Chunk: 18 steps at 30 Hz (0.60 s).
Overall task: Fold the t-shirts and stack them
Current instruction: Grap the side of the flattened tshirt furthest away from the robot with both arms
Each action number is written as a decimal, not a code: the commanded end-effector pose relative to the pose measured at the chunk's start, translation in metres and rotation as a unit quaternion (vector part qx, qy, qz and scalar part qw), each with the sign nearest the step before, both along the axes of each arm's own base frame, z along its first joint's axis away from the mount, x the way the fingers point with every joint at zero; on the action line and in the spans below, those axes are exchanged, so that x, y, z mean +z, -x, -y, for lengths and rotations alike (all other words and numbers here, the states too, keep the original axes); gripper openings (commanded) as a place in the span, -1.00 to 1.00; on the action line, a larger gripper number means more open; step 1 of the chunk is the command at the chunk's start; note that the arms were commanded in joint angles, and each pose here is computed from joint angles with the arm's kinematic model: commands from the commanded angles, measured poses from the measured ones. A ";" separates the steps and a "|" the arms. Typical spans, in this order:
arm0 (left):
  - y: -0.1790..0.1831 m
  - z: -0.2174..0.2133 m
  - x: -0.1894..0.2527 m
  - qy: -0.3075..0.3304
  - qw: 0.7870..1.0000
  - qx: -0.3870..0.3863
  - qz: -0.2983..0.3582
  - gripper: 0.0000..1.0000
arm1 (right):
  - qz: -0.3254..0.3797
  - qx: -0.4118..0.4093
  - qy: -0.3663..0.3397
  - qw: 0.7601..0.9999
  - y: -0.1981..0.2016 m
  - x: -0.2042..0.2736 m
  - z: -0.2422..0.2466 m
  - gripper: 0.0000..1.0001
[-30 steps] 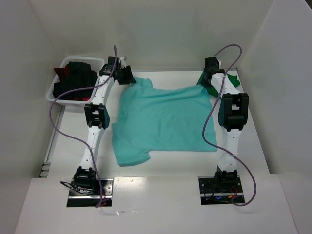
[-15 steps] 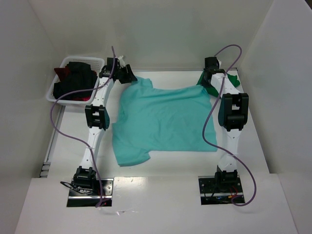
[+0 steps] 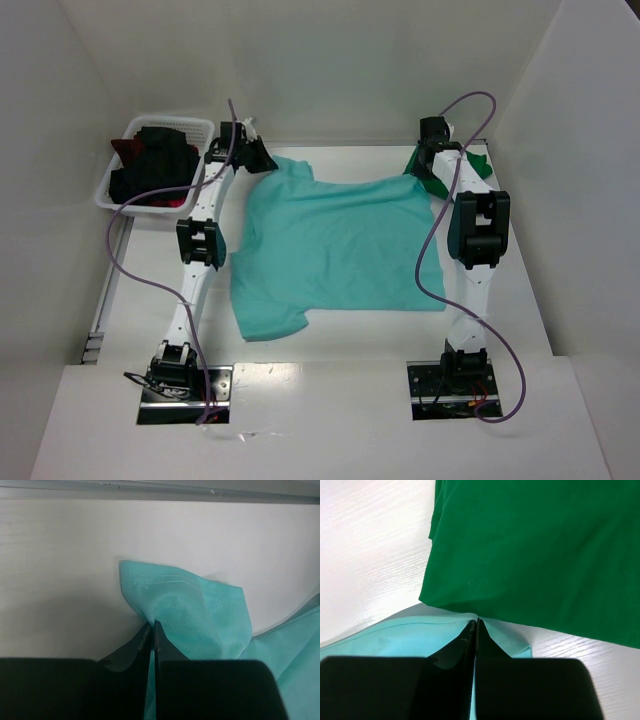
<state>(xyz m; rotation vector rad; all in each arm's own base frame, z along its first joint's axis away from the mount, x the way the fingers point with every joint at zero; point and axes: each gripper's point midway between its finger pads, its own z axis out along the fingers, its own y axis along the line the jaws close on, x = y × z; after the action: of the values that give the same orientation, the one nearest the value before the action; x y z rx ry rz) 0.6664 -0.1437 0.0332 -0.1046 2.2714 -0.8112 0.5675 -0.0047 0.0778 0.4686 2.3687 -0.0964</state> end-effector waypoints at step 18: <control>-0.009 -0.099 0.164 -0.104 0.981 0.109 0.124 -1.00 | 0.055 -0.009 -0.011 0.998 -0.029 0.032 0.010 -1.00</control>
<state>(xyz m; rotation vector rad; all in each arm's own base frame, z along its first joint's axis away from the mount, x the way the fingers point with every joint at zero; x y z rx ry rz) 0.6750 -0.0759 0.1074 -0.1797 2.2029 -0.5483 0.5803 -0.0076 0.0905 0.4736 2.3296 -0.0791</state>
